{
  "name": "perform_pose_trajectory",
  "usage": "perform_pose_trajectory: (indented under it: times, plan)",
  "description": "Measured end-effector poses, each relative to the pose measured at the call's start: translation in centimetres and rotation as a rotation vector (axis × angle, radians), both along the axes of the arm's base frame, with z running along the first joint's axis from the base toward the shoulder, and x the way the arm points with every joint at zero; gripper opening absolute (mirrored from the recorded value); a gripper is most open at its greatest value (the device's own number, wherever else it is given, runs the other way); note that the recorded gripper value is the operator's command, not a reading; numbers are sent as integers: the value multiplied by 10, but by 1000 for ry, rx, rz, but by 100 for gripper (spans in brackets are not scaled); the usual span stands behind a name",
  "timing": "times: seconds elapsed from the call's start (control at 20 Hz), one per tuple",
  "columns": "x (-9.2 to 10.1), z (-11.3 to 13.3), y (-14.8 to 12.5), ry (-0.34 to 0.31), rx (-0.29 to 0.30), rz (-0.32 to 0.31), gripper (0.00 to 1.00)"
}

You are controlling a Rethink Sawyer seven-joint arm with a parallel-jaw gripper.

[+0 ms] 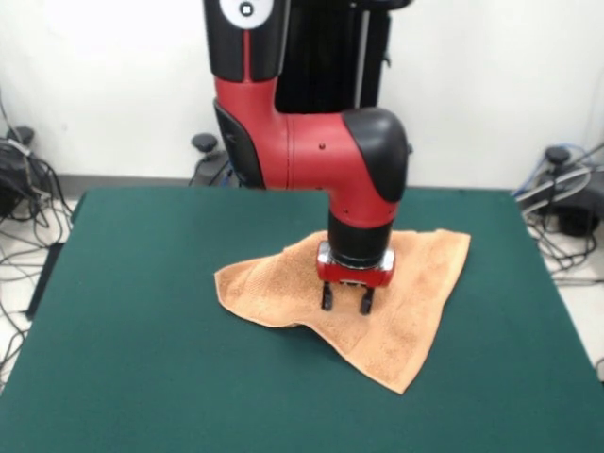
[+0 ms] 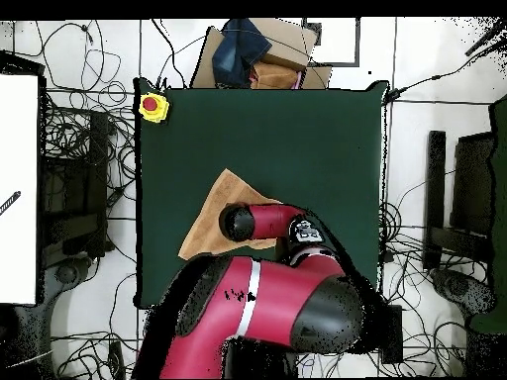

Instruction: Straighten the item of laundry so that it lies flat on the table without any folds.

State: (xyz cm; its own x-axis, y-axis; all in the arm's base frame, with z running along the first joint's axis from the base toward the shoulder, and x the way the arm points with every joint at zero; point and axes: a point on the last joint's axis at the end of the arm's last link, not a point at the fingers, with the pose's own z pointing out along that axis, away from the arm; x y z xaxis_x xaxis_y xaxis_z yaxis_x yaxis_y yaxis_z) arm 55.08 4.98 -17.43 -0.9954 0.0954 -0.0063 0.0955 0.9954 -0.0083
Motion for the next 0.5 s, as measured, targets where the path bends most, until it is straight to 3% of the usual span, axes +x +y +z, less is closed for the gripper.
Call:
perform_pose_trajectory:
  times: [0.5]
  plan:
    - [9,-1,2,54,-21,-11,100]
